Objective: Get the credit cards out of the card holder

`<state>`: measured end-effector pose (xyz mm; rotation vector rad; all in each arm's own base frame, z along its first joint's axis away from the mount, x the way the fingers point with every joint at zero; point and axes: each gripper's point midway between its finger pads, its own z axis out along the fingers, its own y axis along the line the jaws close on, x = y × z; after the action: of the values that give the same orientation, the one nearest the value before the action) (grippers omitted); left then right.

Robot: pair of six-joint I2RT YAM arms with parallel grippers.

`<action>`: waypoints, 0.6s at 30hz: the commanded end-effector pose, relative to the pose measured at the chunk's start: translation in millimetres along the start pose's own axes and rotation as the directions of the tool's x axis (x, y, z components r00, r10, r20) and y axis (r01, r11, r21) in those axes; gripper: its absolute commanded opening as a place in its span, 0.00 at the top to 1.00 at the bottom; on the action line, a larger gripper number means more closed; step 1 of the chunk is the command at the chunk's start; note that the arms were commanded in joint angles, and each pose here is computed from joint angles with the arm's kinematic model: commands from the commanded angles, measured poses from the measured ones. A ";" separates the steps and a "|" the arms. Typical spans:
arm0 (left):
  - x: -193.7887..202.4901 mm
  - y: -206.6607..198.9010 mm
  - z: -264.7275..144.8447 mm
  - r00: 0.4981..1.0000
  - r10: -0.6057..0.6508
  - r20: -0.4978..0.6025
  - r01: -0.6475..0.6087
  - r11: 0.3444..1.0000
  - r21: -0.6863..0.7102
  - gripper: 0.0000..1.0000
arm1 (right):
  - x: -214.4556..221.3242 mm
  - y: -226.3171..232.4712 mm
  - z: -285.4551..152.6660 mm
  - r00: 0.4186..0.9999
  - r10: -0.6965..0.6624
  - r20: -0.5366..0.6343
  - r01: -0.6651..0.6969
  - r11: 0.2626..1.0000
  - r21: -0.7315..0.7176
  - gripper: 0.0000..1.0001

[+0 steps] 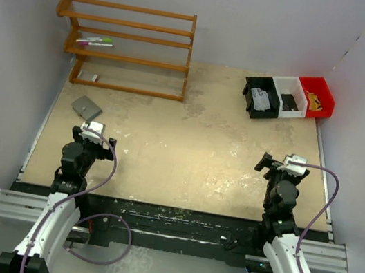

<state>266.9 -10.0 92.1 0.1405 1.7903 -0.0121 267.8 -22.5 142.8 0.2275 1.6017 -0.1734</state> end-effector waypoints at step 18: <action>-70.8 -13.0 7.3 0.999 0.035 -0.014 -0.033 0.992 0.125 0.01 | -57.4 -29.5 11.9 0.987 0.160 -0.020 -0.148 0.946 0.289 0.00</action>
<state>267.1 -17.0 94.2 0.1737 1.8435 -0.0518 268.5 -35.7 135.8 0.2870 1.6810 -0.2639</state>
